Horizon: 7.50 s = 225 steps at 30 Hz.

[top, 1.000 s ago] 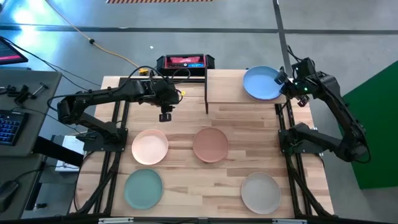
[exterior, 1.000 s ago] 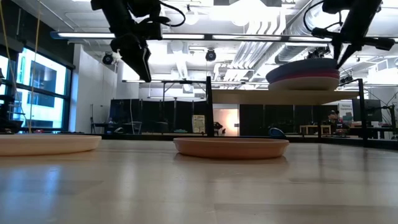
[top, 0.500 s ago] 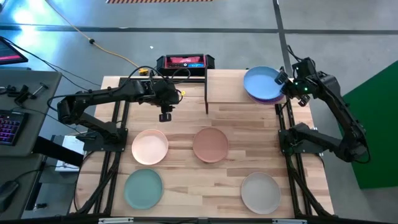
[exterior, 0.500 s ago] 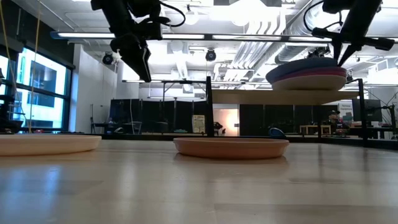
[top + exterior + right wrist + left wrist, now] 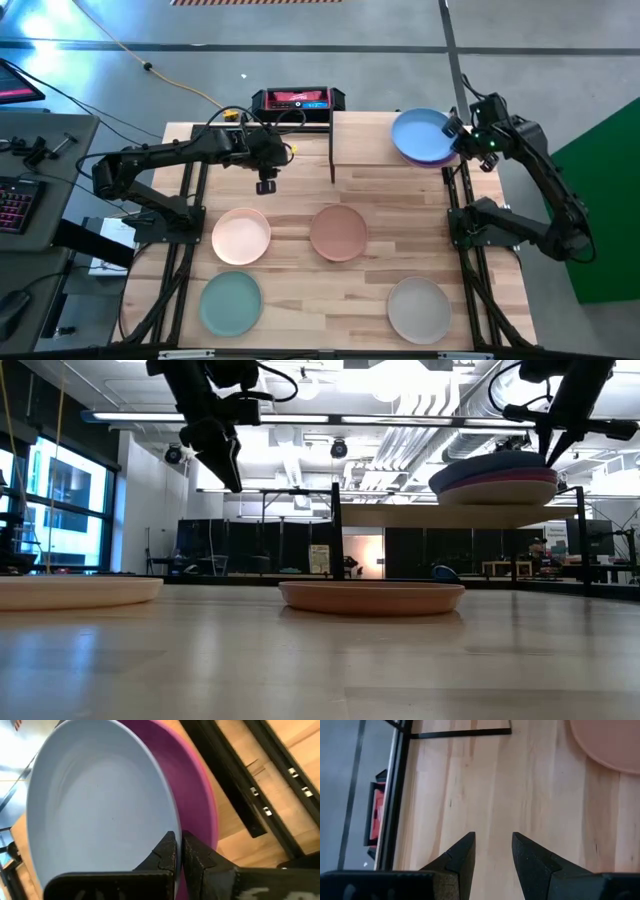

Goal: Place and stack plates onto a shelf
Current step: Stack the blue plate on top of the violet plate on the shelf, then put the light orange plate on the shelf

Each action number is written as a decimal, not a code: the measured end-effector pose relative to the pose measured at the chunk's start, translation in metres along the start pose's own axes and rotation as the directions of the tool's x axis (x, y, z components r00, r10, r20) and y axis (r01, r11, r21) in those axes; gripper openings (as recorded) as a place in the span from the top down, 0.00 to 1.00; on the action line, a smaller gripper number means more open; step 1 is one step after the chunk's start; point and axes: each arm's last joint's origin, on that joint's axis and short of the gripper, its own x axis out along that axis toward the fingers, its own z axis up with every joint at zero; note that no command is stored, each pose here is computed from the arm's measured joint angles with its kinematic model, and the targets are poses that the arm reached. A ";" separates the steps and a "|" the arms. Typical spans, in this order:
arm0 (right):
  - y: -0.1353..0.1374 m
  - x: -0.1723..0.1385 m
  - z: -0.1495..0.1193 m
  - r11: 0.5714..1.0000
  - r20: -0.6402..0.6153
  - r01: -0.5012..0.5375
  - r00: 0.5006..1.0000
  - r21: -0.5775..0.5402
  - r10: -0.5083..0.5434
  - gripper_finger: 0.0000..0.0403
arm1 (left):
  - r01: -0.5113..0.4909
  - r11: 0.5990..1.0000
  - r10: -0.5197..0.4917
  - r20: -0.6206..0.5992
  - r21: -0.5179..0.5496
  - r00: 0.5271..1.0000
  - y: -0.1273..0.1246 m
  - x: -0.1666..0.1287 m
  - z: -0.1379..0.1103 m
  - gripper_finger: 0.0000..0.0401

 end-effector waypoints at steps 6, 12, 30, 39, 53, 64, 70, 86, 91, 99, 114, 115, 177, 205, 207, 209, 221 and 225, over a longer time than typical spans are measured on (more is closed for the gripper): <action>-0.007 -0.006 -0.004 1.000 0.011 0.008 1.000 -0.009 -0.008 1.00 | -0.002 1.000 0.002 0.000 -0.014 1.000 0.000 0.000 0.000 0.71; -0.013 -0.012 -0.006 0.999 0.051 0.018 0.999 -0.044 -0.016 1.00 | -0.002 1.000 0.002 0.000 -0.014 1.000 0.000 0.000 0.000 0.71; -0.011 -0.013 -0.004 0.996 0.089 0.010 0.996 -0.089 -0.002 1.00 | 0.000 1.000 0.000 0.001 -0.014 1.000 0.000 0.000 0.000 0.71; -0.011 -0.013 -0.004 0.996 0.088 0.010 0.996 -0.092 -0.002 1.00 | 0.000 1.000 0.000 0.001 -0.014 1.000 0.000 0.000 0.000 0.71; -0.008 -0.006 -0.003 0.994 0.056 0.052 0.997 -0.101 -0.047 1.00 | -0.001 1.000 0.001 0.001 -0.014 1.000 0.000 0.000 0.000 0.71; -0.006 -0.005 -0.001 0.993 0.063 0.040 0.997 -0.109 -0.033 1.00 | -0.001 1.000 0.001 0.001 -0.014 1.000 0.000 0.000 0.000 0.71; -0.006 -0.005 -0.001 0.994 0.064 0.039 0.997 -0.105 -0.032 0.95 | -0.001 1.000 0.001 0.001 -0.014 1.000 0.000 0.000 0.000 0.71; -0.008 -0.013 -0.002 0.993 0.108 -0.014 0.994 -0.114 0.027 0.67 | 0.000 1.000 0.000 0.001 -0.014 1.000 0.000 0.000 0.000 0.71; -0.011 -0.019 -0.005 0.986 0.109 -0.053 0.991 -0.155 0.071 0.65 | 0.000 1.000 0.000 0.001 -0.014 1.000 0.000 0.000 0.000 0.71; -0.012 -0.025 -0.010 0.946 0.029 -0.140 0.987 -0.291 0.155 0.65 | 0.000 1.000 0.000 0.001 -0.014 1.000 0.000 0.000 0.000 0.71; -0.021 -0.037 -0.023 0.836 -0.167 -0.329 0.944 -0.439 0.284 0.65 | 0.000 1.000 0.000 0.001 -0.014 1.000 0.000 0.000 0.000 0.71; -0.022 -0.037 -0.023 0.833 -0.167 -0.329 0.944 -0.445 0.283 0.65 | 0.000 1.000 0.000 0.001 -0.014 1.000 0.000 0.000 0.000 0.71; -0.082 -0.082 -0.066 0.547 -0.301 -0.589 0.794 -0.595 0.527 0.65 | 0.213 0.838 -0.132 0.192 -0.502 0.972 -0.008 0.000 0.018 0.71; -0.080 -0.083 -0.064 0.514 -0.287 -0.584 0.788 -0.628 0.545 0.65 | 0.232 0.969 -0.183 -0.377 0.089 0.908 -0.097 0.008 -0.044 0.71; -0.080 -0.083 -0.064 0.512 -0.287 -0.584 0.788 -0.630 0.545 0.65 | 0.207 0.973 -0.148 -0.406 0.104 0.902 -0.099 0.015 -0.053 0.71; -0.080 -0.083 -0.064 0.507 -0.287 -0.582 0.788 -0.636 0.544 0.65 | 0.194 0.975 -0.131 -0.426 0.109 0.895 -0.099 0.020 -0.060 0.71; -0.081 -0.083 -0.064 0.527 -0.265 -0.565 0.800 -0.635 0.538 0.65 | 0.202 0.972 -0.127 -0.456 0.119 0.881 -0.095 0.047 -0.088 0.71; -0.081 -0.083 -0.064 0.526 -0.266 -0.565 0.800 -0.636 0.538 0.65 | 0.204 0.970 -0.127 -0.445 0.129 0.886 -0.092 0.052 -0.092 0.71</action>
